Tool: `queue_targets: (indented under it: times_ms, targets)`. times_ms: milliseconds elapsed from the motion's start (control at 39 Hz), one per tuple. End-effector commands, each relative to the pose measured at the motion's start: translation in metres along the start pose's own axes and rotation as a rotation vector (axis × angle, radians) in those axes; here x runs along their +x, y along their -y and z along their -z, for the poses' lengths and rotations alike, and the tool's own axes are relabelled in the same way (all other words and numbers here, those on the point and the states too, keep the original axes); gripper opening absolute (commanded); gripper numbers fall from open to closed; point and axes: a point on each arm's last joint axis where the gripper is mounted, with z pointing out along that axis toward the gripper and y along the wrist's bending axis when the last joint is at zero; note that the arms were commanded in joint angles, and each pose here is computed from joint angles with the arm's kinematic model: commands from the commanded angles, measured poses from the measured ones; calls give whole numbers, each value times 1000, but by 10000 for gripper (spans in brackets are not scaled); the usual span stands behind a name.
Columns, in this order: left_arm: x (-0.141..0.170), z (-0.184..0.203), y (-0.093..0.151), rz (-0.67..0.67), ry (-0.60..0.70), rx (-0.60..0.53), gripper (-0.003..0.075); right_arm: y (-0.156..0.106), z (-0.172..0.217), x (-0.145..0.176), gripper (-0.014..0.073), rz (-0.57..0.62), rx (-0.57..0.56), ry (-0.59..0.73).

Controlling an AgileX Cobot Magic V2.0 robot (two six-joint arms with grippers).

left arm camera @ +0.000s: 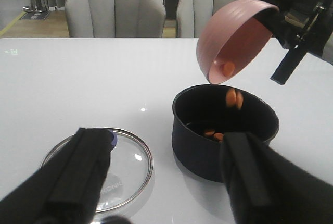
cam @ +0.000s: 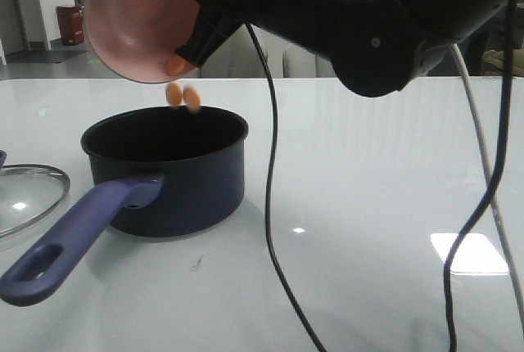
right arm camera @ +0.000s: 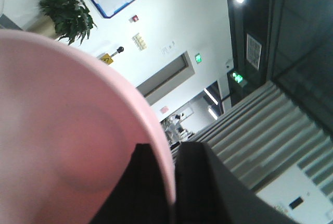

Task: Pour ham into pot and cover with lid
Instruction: 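Carry the bowl over the pot and tilt it to pour the pieces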

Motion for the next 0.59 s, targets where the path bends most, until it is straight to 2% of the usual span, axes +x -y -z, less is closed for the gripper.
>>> queue_targets:
  times_ms: [0,77,128,257,334,359,462,565]
  targets:
    - [-15,2,2,8,94,20,498,38,-4,-30,146,59,186,168]
    - [-15,2,2,8,94,20,498,38,-4,-29,146,46,190,161]
    - [-15,2,2,8,94,20,498,39,-4,-27,146,-19,198,146]
    - [-15,2,2,8,94,20,498,45,-4,-19,146,-338,257,98]
    - [-15,2,2,8,94,20,498,50,-3,-11,146,-578,314,48]
    - [-15,2,2,8,94,20,498,51,-2,-9,146,-619,321,27]
    - [-15,2,2,8,94,20,498,48,-3,-2,146,-841,272,-132]
    - [-15,2,2,8,94,20,498,50,-6,-5,146,-925,176,-283]
